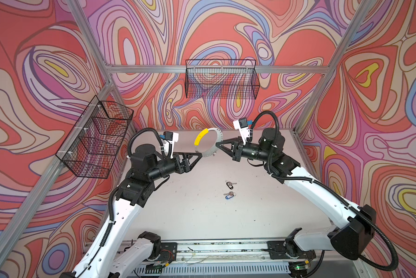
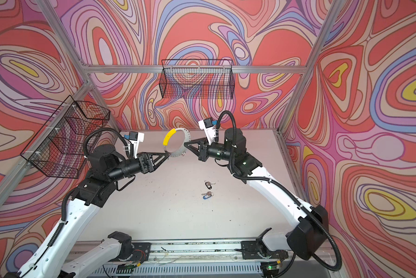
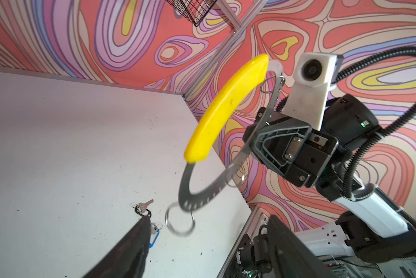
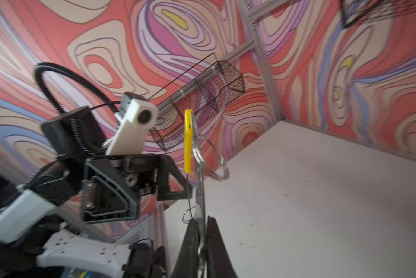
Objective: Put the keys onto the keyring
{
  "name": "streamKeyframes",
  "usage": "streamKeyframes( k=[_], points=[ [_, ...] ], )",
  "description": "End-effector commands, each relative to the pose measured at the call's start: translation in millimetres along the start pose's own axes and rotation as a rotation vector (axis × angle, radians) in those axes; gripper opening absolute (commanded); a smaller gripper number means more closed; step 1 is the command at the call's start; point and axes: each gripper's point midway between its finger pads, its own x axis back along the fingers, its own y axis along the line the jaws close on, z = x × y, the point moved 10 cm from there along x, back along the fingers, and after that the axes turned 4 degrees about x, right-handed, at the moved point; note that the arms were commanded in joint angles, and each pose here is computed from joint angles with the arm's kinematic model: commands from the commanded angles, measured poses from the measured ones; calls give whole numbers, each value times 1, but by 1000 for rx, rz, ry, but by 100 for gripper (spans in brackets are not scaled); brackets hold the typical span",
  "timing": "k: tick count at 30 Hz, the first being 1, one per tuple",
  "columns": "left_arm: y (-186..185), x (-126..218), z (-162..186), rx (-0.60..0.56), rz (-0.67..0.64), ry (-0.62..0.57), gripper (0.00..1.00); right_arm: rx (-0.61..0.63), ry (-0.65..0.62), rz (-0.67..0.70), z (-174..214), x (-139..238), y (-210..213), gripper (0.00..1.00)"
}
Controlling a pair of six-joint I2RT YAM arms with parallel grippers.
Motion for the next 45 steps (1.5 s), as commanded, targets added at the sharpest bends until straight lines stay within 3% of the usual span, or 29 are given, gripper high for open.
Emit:
streamKeyframes(
  k=[1, 5, 8, 12, 15, 17, 27, 29, 32, 35, 37, 40, 45],
  points=[
    [-3, 17, -9, 58, -56, -52, 86, 281, -28, 459, -1, 7, 4, 0],
    [-7, 7, -20, 170, 37, -9, 85, 651, -8, 853, 29, -10, 24, 0],
    [-12, 3, -26, 195, 73, 2, 83, 876, -7, 1052, 52, -24, 42, 0],
    [-18, 9, -30, 174, 37, -12, 83, 1083, -15, 1213, 74, -38, 62, 0],
    [-14, 8, -31, 194, -20, 6, 83, 1257, -108, 1317, 98, -42, 84, 0],
    [-9, 4, -29, 216, -39, 23, 83, 1383, -30, 1295, 118, -64, 89, 0],
    [10, 13, -15, 213, -268, 31, 78, 1366, -79, 1255, 118, -70, 108, 0],
    [12, 13, -13, 212, -268, 24, 78, 1380, -71, 1254, 119, -71, 108, 0],
    [13, 0, -16, 239, -168, 64, 74, 1424, -45, 1243, 127, -77, 109, 0],
    [16, -11, -19, 259, -130, 100, 57, 1427, -37, 1243, 129, -78, 108, 0],
    [18, -13, -19, 266, -143, 117, 38, 1414, -38, 1249, 126, -75, 109, 0],
    [17, -15, -20, 269, -108, 123, 29, 1428, -12, 1255, 128, -76, 108, 0],
    [15, -18, -21, 290, -54, 140, 1, 1475, 47, 1244, 145, -84, 102, 0]
  ],
)
